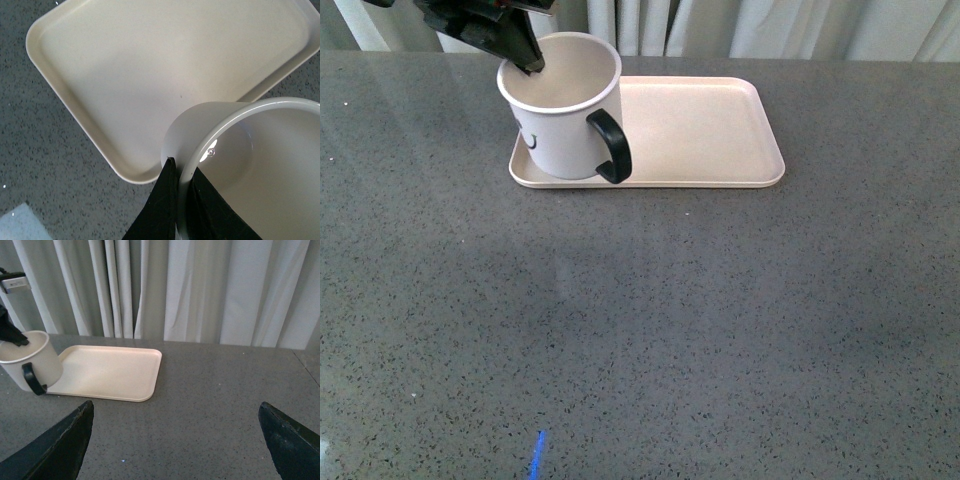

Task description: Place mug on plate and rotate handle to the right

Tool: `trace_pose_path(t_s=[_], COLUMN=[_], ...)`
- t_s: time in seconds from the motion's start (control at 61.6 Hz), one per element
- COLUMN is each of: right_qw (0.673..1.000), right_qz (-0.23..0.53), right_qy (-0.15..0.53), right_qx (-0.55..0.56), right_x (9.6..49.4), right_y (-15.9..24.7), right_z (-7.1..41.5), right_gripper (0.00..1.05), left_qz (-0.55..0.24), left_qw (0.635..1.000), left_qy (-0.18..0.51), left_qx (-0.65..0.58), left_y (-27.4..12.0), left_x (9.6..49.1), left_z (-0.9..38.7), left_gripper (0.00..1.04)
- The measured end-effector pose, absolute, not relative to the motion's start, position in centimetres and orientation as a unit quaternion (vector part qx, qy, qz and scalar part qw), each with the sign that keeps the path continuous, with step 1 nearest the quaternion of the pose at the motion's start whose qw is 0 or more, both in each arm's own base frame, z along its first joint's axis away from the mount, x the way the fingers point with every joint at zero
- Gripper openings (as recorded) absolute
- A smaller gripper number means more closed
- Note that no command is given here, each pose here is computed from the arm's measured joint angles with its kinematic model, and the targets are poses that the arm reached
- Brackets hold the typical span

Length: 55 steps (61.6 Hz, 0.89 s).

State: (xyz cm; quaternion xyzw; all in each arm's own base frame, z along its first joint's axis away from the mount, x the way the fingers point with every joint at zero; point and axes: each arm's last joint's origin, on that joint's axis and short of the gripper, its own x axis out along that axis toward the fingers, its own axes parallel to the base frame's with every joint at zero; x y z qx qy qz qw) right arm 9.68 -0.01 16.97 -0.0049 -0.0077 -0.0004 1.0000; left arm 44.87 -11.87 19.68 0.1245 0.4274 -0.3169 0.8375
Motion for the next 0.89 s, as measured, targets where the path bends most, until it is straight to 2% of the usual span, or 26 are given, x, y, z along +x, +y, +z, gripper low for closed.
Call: trace_pose_path(t_s=[0.471,0.893], right_qw=[1.0,1.0], right_qz=[0.0,0.0], right_qy=[-0.008,-0.008], right_qx=[-0.005,-0.005], right_x=[9.7,9.7], right_y=[0.0,0.0], right_z=[17.0,17.0], right_gripper=[0.96,0.96], left_qz=[-0.336,-0.342], left_qw=[0.82,0.814], left_qy=[0.448,0.456], left_qx=[0.116,0.113], left_y=[-15.6,-17.1], left_x=[50.8,52.3], left_z=[17.7,16.6], left_gripper=[0.02,0.02])
